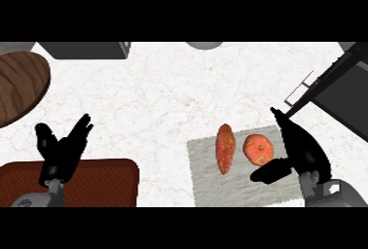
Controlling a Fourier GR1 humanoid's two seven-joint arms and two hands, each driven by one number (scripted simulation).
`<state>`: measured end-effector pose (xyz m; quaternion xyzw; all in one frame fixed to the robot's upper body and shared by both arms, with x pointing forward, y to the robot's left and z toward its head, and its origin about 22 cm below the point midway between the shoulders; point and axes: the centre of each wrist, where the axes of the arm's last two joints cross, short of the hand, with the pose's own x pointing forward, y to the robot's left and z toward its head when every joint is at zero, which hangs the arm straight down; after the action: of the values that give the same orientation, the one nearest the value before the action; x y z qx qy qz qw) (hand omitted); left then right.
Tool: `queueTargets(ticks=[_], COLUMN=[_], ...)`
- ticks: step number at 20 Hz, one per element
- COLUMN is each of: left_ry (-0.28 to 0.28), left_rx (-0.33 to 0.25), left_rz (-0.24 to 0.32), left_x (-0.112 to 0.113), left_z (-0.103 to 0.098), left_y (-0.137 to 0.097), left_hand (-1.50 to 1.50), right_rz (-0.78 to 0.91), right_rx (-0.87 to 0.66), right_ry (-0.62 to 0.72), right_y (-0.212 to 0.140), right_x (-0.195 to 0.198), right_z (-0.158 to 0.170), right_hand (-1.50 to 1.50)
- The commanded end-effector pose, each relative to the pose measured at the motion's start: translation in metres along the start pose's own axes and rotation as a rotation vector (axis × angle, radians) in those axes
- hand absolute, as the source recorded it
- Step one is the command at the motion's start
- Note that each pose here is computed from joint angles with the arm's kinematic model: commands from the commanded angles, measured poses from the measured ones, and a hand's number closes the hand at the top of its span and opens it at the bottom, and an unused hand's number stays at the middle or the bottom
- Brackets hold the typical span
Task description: Pick the squash from the placemat and place it in the tiered shelf
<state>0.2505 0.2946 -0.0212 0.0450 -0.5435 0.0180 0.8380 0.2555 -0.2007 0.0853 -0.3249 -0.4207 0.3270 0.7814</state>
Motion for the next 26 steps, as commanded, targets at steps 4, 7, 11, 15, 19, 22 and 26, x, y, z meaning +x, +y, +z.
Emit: queueTargets(ticks=[4, 7, 11, 15, 19, 22, 26], left_ry=[0.025, 0.045, 0.038, 0.028, 0.048, 0.033, 0.032], left_rx=[-0.013, 0.01, 0.007, 0.017, -0.005, 0.015, -0.009], left_rz=[0.022, -0.005, -0.005, 0.002, 0.014, 0.009, 0.003], left_x=[-0.013, 0.002, -0.016, 0.004, -0.02, -0.012, -0.009], left_z=[-0.002, 0.004, -0.003, 0.005, 0.0, -0.002, -0.005], left_y=[-0.011, 0.004, 0.012, -0.004, 0.0, 0.001, -0.01], left_hand=[0.0, 0.0, 0.0, 0.0, 0.0, 0.0, 0.0], right_rz=[0.033, 0.044, 0.088, 0.016, 0.029, 0.027, 0.216], right_rx=[-0.025, -0.063, -0.058, -0.088, -0.084, -0.071, 0.154], right_ry=[0.057, 0.062, 0.054, 0.029, 0.008, -0.003, -0.055], right_y=[0.014, 0.031, 0.038, 0.037, 0.056, 0.049, 0.06], right_x=[-0.001, -0.007, 0.003, -0.026, -0.007, -0.02, -0.026], right_z=[-0.015, -0.024, -0.031, -0.037, -0.041, -0.04, -0.055], right_hand=[-1.5, -1.5, -1.5, -1.5, -1.5, -1.5, 1.5])
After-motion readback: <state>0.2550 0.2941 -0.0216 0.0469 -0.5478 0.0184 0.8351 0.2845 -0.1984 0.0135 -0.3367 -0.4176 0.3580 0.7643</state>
